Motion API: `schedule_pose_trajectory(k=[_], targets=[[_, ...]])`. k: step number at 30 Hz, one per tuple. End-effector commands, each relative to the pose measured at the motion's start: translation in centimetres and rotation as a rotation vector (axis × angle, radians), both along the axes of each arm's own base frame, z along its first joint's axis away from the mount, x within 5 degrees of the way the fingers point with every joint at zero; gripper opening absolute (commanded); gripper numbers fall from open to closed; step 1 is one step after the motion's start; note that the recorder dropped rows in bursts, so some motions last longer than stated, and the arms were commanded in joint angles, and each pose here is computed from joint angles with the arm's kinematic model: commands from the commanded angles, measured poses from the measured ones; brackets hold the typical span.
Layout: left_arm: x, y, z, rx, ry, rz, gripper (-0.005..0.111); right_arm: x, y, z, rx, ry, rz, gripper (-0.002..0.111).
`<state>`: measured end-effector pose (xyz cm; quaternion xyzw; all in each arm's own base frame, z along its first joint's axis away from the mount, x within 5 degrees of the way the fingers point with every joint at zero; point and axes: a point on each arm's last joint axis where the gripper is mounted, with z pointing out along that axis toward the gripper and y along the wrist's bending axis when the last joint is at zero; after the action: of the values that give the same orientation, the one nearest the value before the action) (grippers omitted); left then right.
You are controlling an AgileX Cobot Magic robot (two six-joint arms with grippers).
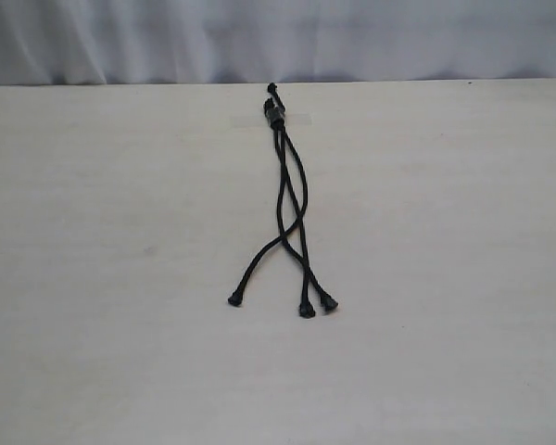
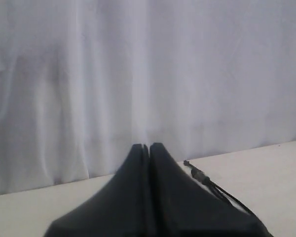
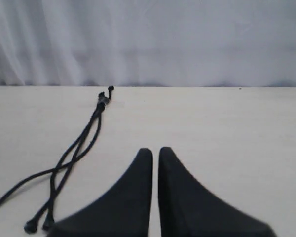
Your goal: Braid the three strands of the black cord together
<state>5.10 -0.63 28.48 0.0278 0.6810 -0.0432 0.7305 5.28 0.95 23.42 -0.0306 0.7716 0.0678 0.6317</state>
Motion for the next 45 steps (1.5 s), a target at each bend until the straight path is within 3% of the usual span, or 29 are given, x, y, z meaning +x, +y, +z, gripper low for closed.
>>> schedule_pose_trajectory(k=[1,6,8,10,13,31,39,45], targets=[[-0.3,0.2,-4.0,0.072,-0.016,0.025,0.0,-0.2,-0.2,-3.6,-0.041,0.029,-0.011,0.004],[0.5,0.2,-8.3,0.105,0.114,0.024,0.0,0.0,-0.2,-5.2,-0.046,0.059,-0.012,0.004],[0.5,0.2,-8.5,0.097,0.122,0.022,0.0,0.0,-0.2,-5.2,-0.046,0.056,-0.012,0.004],[0.4,0.1,-9.5,0.104,0.227,0.01,0.0,0.0,-0.2,-5.2,-0.046,0.056,-0.012,0.004],[0.3,0.1,-10.0,0.109,0.288,0.004,0.0,0.0,-0.2,-5.2,-0.046,0.056,-0.012,0.004],[0.3,0.1,-10.0,0.113,0.288,0.008,0.0,0.0,-0.2,-5.2,-0.038,0.057,-0.011,0.004],[0.3,1.0,-10.0,0.087,0.297,0.176,0.0,0.0,-0.2,-5.2,-0.038,0.057,-0.011,0.004],[0.3,1.1,-10.0,0.087,0.298,0.187,0.0,0.0,-0.2,-5.2,-0.038,0.057,-0.011,0.004]])
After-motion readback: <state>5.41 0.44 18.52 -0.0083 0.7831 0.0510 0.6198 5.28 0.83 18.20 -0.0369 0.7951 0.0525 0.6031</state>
